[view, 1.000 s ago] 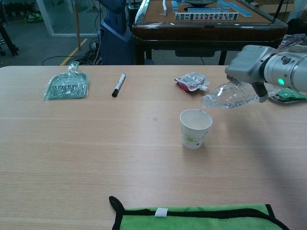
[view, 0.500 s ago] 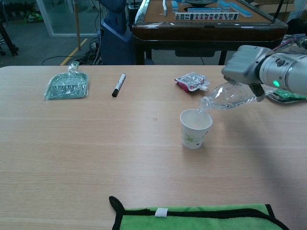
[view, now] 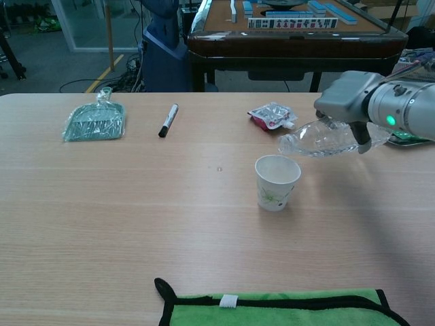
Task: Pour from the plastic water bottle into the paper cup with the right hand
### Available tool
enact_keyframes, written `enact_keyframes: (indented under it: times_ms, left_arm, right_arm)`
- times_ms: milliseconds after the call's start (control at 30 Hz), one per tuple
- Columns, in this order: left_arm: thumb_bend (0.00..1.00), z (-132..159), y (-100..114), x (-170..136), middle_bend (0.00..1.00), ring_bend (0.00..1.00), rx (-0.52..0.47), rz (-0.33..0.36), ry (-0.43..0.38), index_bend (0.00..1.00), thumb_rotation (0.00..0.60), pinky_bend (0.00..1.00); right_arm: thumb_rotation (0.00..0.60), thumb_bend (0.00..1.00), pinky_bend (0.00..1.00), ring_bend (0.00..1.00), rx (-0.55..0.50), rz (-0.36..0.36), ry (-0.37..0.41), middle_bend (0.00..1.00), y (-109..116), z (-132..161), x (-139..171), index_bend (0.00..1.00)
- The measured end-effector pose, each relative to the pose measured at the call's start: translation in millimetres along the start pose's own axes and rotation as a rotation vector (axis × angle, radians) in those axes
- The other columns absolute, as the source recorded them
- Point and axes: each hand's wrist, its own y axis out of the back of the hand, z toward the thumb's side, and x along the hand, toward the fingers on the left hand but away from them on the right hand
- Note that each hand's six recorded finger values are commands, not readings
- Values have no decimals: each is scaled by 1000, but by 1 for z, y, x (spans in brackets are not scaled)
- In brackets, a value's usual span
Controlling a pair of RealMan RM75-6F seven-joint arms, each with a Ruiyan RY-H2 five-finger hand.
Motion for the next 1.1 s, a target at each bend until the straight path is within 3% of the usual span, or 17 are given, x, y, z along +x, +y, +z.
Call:
enact_keyframes:
  times_ms: [567,1100]
  left_arm:
    - [147,-1,-3,0,233,231,8,-11,4,340,600,472]
    - [147,0,-10,1,233,231,21,-33,3,339,600,472]
  right_arm:
    - [600,152,488,495,-491,-10,21,635,-23,-12,3,622]
    - [600,120,488,495,-1152,-167,39,634,-59,-32,13,622]
